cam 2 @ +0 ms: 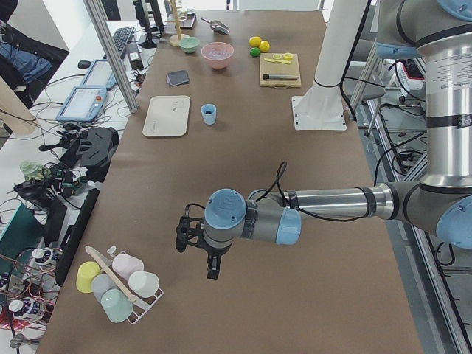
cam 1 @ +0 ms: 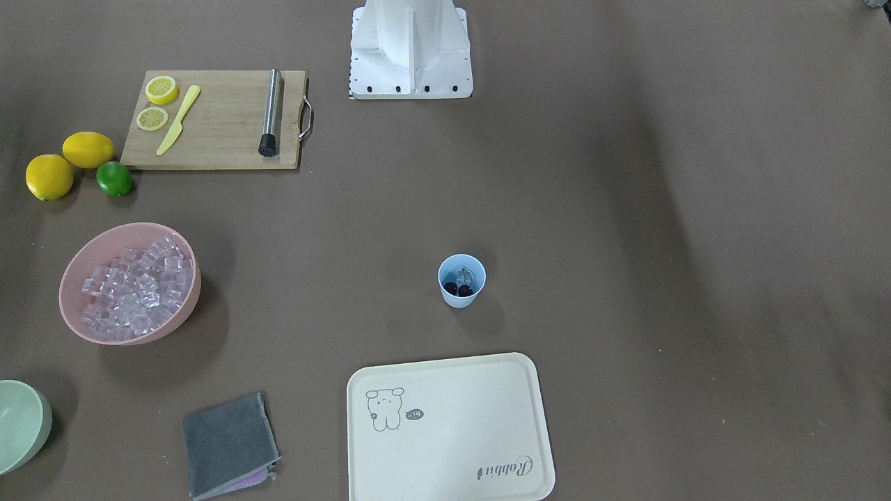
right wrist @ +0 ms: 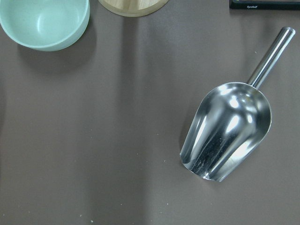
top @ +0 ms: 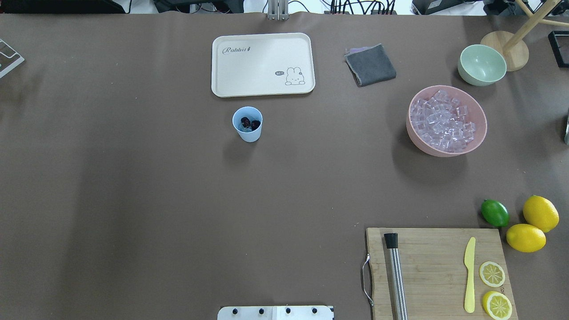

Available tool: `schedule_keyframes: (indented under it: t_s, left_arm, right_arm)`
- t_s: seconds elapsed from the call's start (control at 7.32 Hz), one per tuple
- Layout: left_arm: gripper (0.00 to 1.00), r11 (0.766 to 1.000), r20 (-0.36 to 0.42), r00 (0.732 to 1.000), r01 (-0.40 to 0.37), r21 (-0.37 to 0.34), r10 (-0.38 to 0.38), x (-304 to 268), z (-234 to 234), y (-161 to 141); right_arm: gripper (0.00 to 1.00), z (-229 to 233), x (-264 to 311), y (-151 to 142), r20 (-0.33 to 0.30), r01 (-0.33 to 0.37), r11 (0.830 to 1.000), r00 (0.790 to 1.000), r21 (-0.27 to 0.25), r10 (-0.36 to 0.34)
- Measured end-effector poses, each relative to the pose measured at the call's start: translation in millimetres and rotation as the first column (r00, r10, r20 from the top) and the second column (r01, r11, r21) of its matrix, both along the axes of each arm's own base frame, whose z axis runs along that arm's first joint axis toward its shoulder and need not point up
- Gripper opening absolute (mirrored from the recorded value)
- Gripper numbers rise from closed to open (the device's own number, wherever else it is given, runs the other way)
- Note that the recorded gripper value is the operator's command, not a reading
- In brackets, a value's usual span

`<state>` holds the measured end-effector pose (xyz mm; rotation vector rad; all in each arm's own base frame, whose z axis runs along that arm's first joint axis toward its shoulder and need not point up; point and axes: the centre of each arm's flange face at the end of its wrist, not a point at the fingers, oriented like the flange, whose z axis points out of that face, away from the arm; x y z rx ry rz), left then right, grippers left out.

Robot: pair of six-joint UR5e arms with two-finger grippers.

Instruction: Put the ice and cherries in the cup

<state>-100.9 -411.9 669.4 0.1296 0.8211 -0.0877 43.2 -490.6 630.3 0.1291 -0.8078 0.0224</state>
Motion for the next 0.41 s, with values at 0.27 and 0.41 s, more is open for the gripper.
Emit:
schedule_keyframes:
  t_s: [0.27, 0.41]
  left_arm:
    - [0.97, 1.000, -0.002, 1.000, 0.000, -0.012, 0.000, 1.4, -0.7, 15.4]
    - [0.97, 1.000, -0.001, 1.000, -0.001, -0.009, 0.001, 1.7, -3.8, 16.6]
  right_arm:
    - [1.00, 3.4, -0.4, 3.5, 0.002, 0.002, 1.000, 1.000, -0.007, -0.002]
    - [1.00, 3.7, -0.2, 4.4, 0.002, 0.003, 1.000, 1.000, -0.007, -0.003]
